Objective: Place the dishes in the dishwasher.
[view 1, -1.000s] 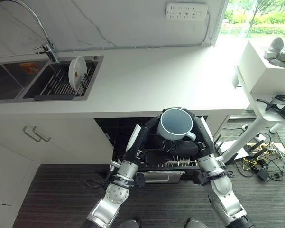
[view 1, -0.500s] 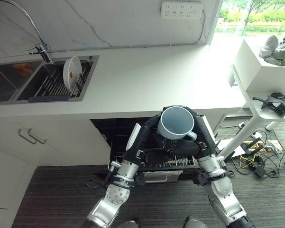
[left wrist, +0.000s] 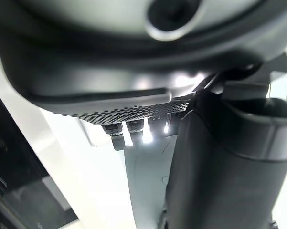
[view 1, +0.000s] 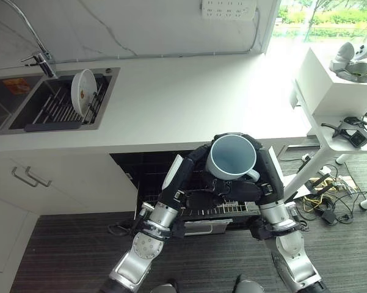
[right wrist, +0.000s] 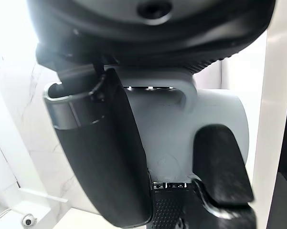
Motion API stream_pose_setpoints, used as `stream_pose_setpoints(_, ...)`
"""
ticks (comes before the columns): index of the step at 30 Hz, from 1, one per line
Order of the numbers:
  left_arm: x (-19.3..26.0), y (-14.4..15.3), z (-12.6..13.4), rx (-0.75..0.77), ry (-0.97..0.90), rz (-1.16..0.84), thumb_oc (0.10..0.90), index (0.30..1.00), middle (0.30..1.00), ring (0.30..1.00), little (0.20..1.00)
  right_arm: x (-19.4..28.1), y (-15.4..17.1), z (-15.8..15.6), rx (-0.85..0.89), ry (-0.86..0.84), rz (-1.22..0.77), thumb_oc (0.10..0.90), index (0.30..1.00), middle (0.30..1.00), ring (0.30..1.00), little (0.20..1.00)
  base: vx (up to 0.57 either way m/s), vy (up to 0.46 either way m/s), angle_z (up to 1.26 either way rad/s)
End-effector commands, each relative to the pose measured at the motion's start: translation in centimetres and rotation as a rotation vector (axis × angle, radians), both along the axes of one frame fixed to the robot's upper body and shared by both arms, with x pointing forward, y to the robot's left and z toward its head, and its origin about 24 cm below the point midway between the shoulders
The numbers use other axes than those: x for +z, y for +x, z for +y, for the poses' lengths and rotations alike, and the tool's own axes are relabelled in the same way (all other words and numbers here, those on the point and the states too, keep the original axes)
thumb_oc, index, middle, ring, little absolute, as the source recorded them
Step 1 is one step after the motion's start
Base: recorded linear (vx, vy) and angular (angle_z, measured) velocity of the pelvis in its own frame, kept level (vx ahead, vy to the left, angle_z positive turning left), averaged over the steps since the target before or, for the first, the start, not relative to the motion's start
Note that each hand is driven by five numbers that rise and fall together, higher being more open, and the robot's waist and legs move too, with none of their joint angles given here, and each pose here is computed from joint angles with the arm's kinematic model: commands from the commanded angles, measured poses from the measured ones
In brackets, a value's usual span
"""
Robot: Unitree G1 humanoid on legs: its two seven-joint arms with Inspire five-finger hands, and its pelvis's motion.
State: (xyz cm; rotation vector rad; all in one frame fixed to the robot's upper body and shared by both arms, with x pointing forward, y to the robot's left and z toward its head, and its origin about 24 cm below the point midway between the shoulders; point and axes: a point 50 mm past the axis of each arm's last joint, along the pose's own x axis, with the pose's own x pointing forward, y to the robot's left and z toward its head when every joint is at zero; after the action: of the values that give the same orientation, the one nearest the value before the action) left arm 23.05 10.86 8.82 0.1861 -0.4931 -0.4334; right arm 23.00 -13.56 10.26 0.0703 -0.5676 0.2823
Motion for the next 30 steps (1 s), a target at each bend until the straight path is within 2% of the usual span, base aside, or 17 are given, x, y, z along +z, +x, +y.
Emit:
stream_pose_setpoints(1,4.8,1.5,10.3,0.362,-0.247,-0.167,0.8,0.9,0.9,0.9,0.9,3.3,-0.2,-10.9,-0.393,0.3,-0.138,0.4,0.3,0.3,0.3,0.3,0.0,0.0,0.0)
stream_pose_setpoints(4,4.7,1.7,8.0,0.198,-0.18,-0.16,0.8,0.9,0.9,0.9,0.9,2.8,0.7,-7.5,-0.149,0.237,-0.096,0.4,0.3,0.3,0.3,0.3,0.0,0.0,0.0)
stream_pose_setpoints(7,4.9,1.5,5.9,0.119,-0.122,-0.202,0.8,0.9,0.9,0.9,0.9,3.2,0.7,-4.7,-0.037,0.167,-0.133,0.4,0.3,0.3,0.3,0.3,-0.01,0.021,0.01)
stream_pose_setpoints(8,4.9,1.6,6.0,0.136,-0.139,-0.201,0.8,0.9,0.9,0.9,0.9,3.2,0.8,-4.9,-0.053,0.194,-0.128,0.4,0.3,0.3,0.3,0.3,0.02,0.04,0.0)
stream_pose_setpoints(9,4.9,1.8,7.4,0.187,-0.204,-0.181,0.8,0.9,0.9,0.9,0.9,3.1,0.8,-6.3,-0.128,0.245,-0.124,0.4,0.3,0.3,0.3,0.3,0.04,0.026,0.0)
stream_pose_setpoints(12,4.7,1.8,9.2,0.269,-0.251,-0.171,0.8,0.9,0.9,0.9,0.9,3.1,0.4,-8.1,-0.237,0.262,-0.135,0.4,0.3,0.3,0.3,0.3,0.01,0.008,0.0)
stream_pose_setpoints(16,4.6,1.6,10.9,0.289,-0.339,-0.157,0.8,0.9,0.9,0.9,0.9,3.0,-0.2,-9.6,-0.291,0.28,-0.154,0.4,0.3,0.3,0.3,0.3,0.0,0.0,0.0)
stream_pose_setpoints(17,4.5,1.8,10.6,0.253,-0.322,-0.147,0.8,0.9,0.9,0.9,0.9,3.1,-0.1,-9.5,-0.27,0.275,-0.155,0.4,0.3,0.3,0.3,0.3,-0.03,-0.006,0.0)
stream_pose_setpoints(18,4.5,2.2,9.1,0.155,-0.262,-0.125,0.8,0.9,0.9,0.9,0.9,3.4,0.2,-8.7,-0.202,0.249,-0.154,0.4,0.3,0.3,0.3,0.3,-0.03,-0.008,0.01)
stream_pose_setpoints(19,4.5,2.2,8.9,0.14,-0.252,-0.123,0.8,0.9,0.9,0.9,0.9,3.5,0.3,-8.6,-0.19,0.246,-0.154,0.4,0.3,0.3,0.3,0.3,0.0,0.0,0.0)
stream_pose_setpoints(23,4.6,1.9,5.4,0.053,-0.18,-0.125,0.8,0.9,0.9,0.9,0.9,3.4,0.7,-5.7,0.005,0.203,-0.129,0.4,0.3,0.3,0.3,0.3,0.0,0.0,0.0)
stream_pose_setpoints(25,4.5,1.9,5.9,0.118,-0.251,-0.117,0.8,0.9,0.9,0.9,0.9,3.4,0.5,-4.8,0.005,0.187,-0.138,0.4,0.3,0.3,0.3,0.3,0.0,0.0,0.0)
stream_pose_setpoints(28,4.2,2.0,7.6,0.211,-0.317,-0.115,0.8,0.9,0.9,0.9,0.9,3.4,0.7,-5.8,-0.085,0.244,-0.134,0.4,0.3,0.3,0.3,0.3,0.0,0.0,0.0)
stream_pose_setpoints(29,4.2,2.2,9.4,0.304,-0.391,-0.113,0.733,0.799,0.799,0.799,0.799,3.3,0.7,-7.4,-0.174,0.297,-0.132,0.4,0.3,0.3,0.3,0.3,0.0,0.0,0.0)
stream_pose_setpoints(30,4.2,2.2,9.6,0.308,-0.401,-0.111,0.596,0.594,0.594,0.594,0.594,3.3,0.7,-7.6,-0.178,0.303,-0.132,0.4,0.3,0.3,0.3,0.3,0.0,0.0,0.0)
